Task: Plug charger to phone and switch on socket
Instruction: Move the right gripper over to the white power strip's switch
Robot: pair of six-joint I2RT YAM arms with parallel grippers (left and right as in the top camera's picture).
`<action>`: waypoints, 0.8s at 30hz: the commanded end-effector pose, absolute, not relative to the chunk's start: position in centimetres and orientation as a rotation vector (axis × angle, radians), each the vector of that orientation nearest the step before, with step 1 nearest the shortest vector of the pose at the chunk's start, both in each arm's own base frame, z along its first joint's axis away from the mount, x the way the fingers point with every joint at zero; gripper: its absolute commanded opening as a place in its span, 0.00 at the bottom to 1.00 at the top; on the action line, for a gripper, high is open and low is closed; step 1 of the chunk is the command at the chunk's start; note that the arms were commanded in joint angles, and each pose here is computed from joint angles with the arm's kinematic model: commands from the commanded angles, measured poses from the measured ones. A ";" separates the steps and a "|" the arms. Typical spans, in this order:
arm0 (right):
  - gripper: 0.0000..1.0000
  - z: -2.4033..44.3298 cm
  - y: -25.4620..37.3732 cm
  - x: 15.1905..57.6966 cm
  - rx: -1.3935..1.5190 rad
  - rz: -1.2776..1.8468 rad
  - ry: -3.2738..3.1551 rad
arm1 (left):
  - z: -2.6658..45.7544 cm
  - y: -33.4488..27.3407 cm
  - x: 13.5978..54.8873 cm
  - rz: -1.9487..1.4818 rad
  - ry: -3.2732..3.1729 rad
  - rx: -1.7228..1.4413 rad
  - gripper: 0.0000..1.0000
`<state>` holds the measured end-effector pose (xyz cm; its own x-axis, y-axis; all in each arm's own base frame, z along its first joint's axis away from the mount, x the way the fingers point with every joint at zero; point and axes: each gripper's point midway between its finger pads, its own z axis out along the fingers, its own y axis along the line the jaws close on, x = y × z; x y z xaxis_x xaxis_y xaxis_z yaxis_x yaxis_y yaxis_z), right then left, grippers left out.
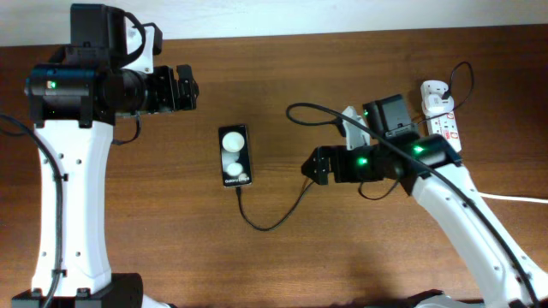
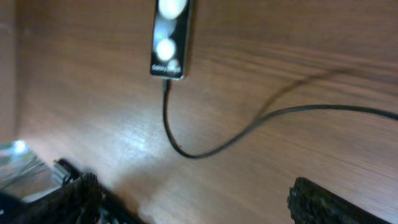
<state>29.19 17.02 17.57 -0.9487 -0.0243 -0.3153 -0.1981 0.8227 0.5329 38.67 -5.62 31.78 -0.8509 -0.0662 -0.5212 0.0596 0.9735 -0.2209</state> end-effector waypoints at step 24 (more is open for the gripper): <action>0.30 24.2 -6.3 30.7 0.513 0.214 2.551 | 32.8 -5.5 38.1 -0.319 2.544 -0.003 0.99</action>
<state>30.51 -4.50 22.90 -0.8265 0.3741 -0.4207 0.2887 0.9232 0.2538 38.50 -5.61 31.67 -0.8550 -0.0659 -0.5144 0.0578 0.9736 -0.2209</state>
